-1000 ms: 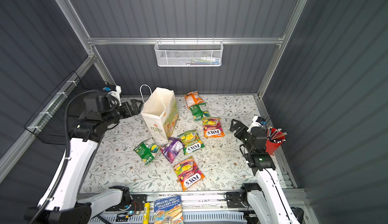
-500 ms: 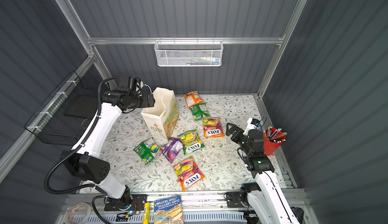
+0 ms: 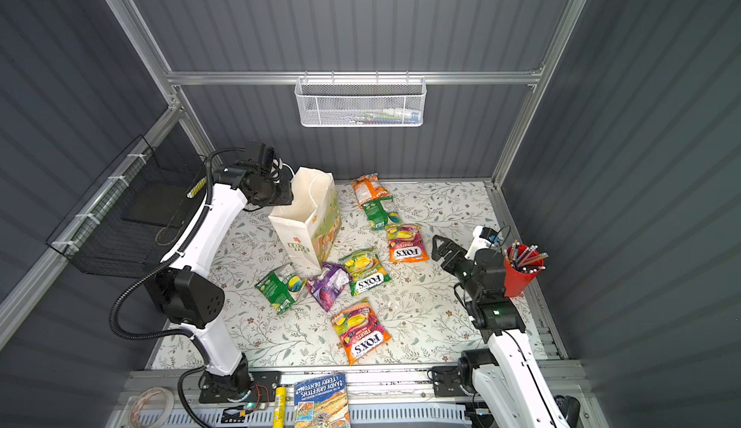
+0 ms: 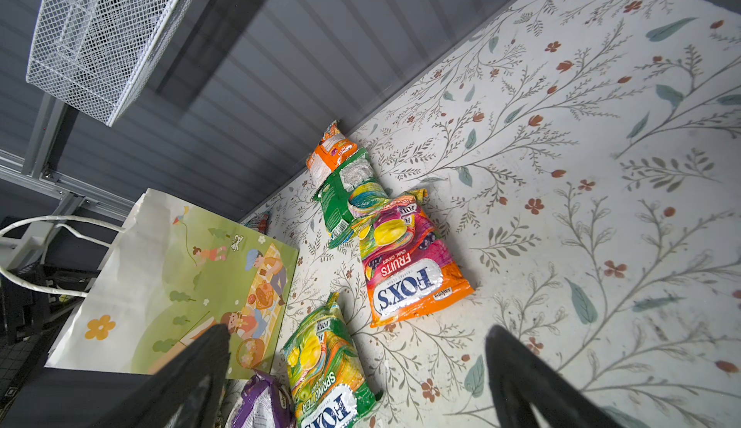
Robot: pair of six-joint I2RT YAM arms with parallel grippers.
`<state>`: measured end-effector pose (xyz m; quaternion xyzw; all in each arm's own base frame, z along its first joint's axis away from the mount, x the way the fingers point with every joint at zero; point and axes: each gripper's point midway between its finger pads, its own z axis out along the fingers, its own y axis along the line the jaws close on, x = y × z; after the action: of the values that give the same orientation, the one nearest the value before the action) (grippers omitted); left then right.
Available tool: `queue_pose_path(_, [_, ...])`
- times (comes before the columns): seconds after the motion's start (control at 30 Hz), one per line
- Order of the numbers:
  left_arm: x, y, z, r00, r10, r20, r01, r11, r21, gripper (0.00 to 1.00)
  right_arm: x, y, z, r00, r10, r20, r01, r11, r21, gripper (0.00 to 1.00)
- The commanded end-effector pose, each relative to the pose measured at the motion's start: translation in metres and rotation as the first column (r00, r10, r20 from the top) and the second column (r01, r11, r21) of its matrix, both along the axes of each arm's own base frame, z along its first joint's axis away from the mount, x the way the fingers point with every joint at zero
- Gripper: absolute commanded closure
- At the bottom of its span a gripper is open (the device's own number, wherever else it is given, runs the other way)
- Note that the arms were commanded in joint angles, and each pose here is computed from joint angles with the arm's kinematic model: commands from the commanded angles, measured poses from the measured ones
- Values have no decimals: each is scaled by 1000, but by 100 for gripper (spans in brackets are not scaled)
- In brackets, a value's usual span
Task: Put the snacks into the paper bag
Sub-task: 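Reach the left gripper to the paper bag's rim while the right arm rises, then grasp the pink FOX'S Fruits packet with the right gripper while left holds bag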
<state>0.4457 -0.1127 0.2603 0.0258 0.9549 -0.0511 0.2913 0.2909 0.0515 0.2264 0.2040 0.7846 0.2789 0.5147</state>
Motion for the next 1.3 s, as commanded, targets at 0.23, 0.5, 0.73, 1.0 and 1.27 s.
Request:
queue_pose_path(0.23, [-16, -37, 22, 999, 41, 0, -39, 949, -313, 100, 8, -15, -43, 981, -99, -167, 94, 995, -41, 1])
queue_pose_path(0.5, [-14, -52, 37, 993, 107, 40, -75, 875, -479, 100, 34, -7, -87, 929, -128, -347, 82, 986, -145, 1])
queue_pose_path(0.73, [2, -64, 35, 990, 132, 39, -92, 846, -526, 100, 65, 8, -120, 880, -60, -471, -37, 980, -193, 1])
queue_pose_path(1.0, [17, -106, 25, 997, 73, 15, -55, 853, -519, 100, 98, 39, -153, 824, 59, -563, -160, 978, -132, 1])
queue_pose_path(1.27, [14, -105, 7, 999, 32, -16, -36, 912, -409, 100, 110, 54, -181, 754, 89, -651, -225, 966, -129, 1])
